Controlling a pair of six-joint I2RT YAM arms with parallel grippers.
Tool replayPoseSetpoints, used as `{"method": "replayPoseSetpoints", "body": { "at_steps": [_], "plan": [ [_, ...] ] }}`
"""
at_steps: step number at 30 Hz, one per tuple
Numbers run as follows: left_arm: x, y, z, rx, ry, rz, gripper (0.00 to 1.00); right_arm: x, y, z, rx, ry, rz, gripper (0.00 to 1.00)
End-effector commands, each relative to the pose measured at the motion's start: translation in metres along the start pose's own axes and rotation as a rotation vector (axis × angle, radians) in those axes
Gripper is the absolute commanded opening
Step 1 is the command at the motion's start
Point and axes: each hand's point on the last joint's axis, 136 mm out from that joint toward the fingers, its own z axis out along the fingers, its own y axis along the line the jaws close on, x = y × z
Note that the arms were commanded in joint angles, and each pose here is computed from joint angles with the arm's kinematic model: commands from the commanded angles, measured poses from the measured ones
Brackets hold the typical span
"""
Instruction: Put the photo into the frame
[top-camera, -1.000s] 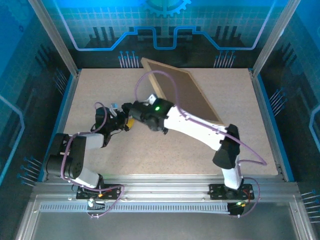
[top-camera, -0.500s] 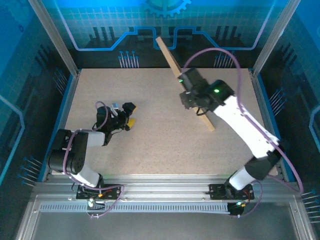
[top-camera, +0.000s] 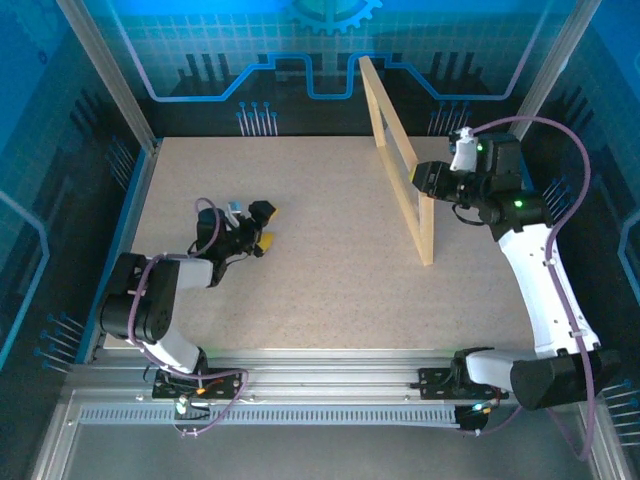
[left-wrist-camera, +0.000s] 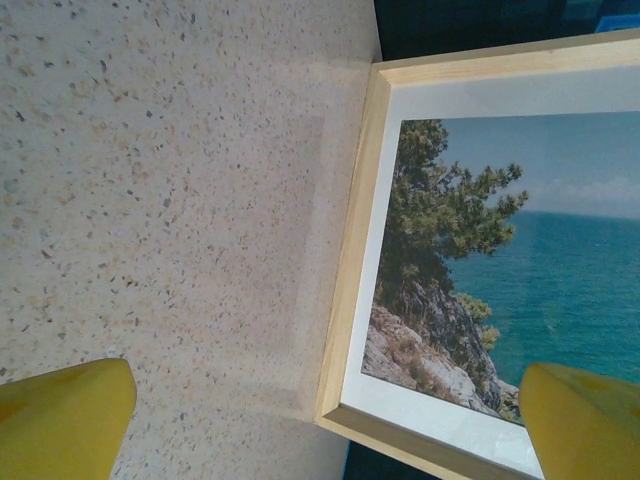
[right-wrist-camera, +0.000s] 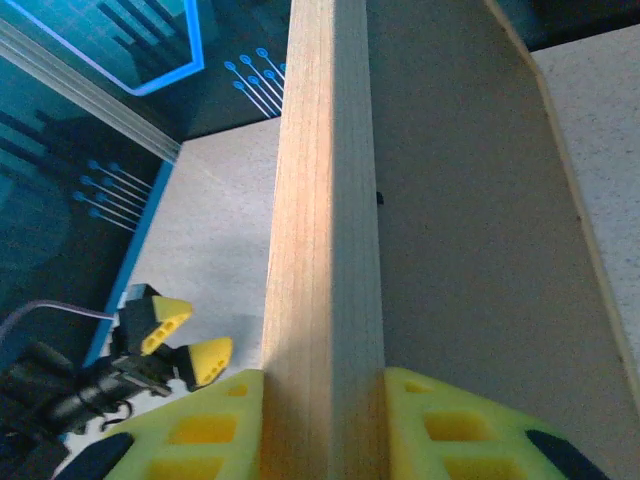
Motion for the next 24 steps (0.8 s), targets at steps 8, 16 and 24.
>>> {"method": "replayPoseSetpoints", "body": {
  "at_steps": [8, 16, 24],
  "plan": [
    [0.057, -0.136, 0.113, 0.353, 0.097, 0.056, 0.99, 0.043, -0.047, 0.002, 0.154, 0.238, 0.078, 0.00],
    [0.078, -0.206, 0.145, 0.560, 0.043, 0.053, 0.99, 0.033, -0.059, -0.008, 0.227, 0.215, 0.042, 0.00],
    [0.106, -0.217, 0.163, 0.555, 0.118, 0.084, 0.99, 0.017, -0.077, -0.012, 0.272, 0.178, 0.034, 0.00]
  ]
}}
